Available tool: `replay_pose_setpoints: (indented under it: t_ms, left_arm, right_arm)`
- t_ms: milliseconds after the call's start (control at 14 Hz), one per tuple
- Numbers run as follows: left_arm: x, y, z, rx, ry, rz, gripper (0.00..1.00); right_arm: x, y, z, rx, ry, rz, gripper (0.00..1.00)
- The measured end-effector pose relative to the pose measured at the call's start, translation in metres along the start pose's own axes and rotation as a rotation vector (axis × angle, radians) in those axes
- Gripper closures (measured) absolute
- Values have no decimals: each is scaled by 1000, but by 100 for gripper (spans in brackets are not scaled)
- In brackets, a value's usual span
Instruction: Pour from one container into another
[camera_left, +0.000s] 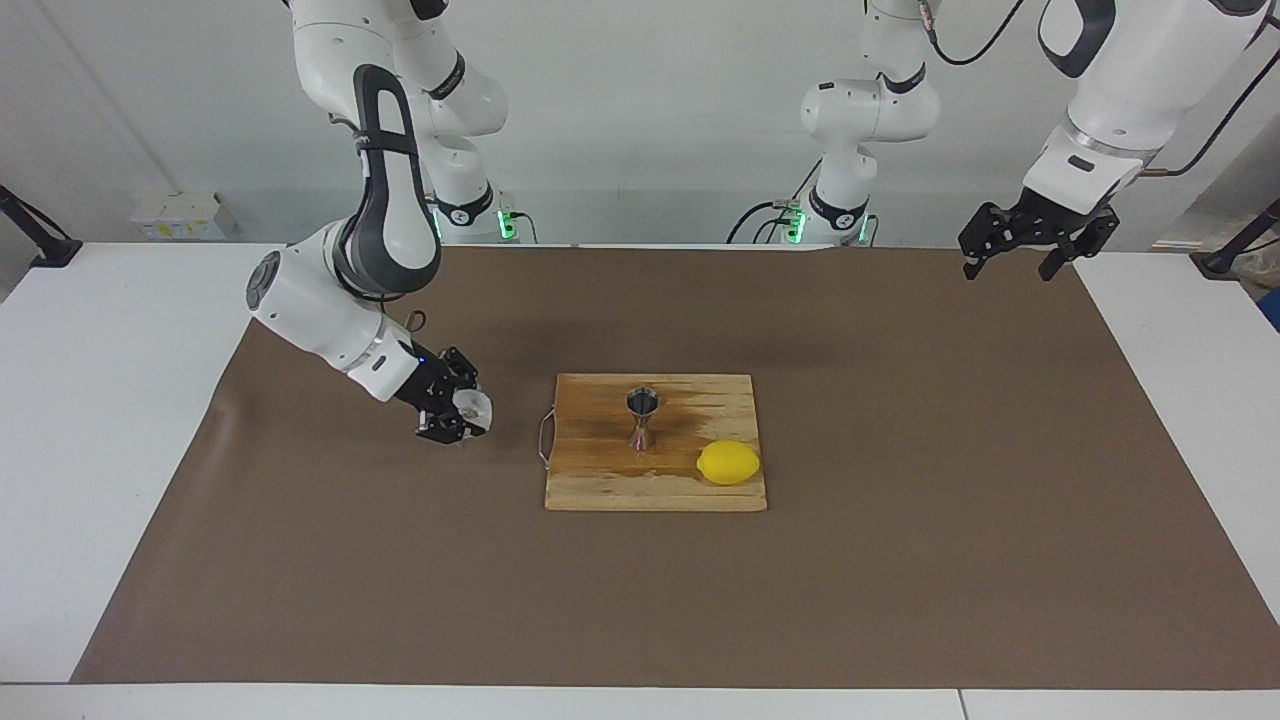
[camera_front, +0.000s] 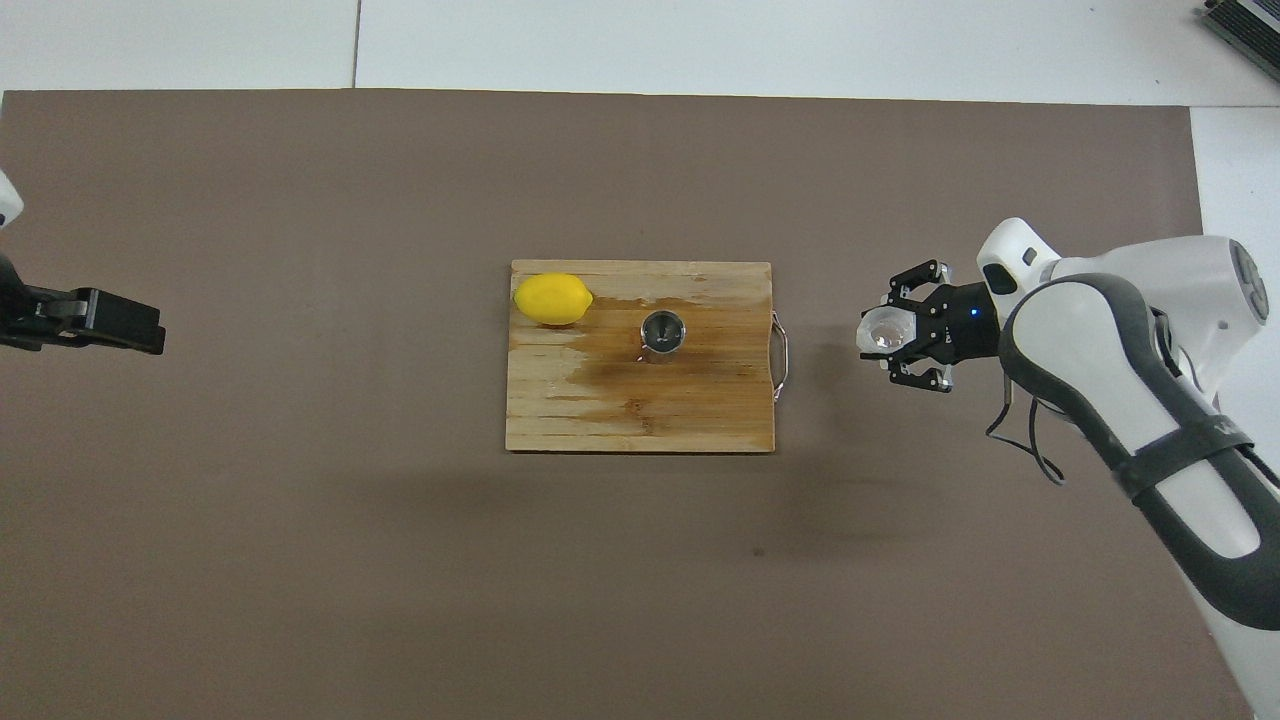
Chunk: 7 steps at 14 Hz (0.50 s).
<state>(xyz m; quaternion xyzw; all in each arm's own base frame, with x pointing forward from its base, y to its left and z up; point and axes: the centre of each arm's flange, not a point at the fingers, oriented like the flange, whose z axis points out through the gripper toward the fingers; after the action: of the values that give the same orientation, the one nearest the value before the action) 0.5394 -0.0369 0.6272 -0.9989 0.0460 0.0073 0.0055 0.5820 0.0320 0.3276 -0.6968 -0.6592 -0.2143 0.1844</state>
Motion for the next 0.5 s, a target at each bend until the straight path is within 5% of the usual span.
replay_pose_setpoints:
  t_ms: [499]
  left_arm:
    - [0, 0, 0, 0, 0, 0, 0]
  right_arm:
    - [-64, -13, 9, 12, -10, -91, 53]
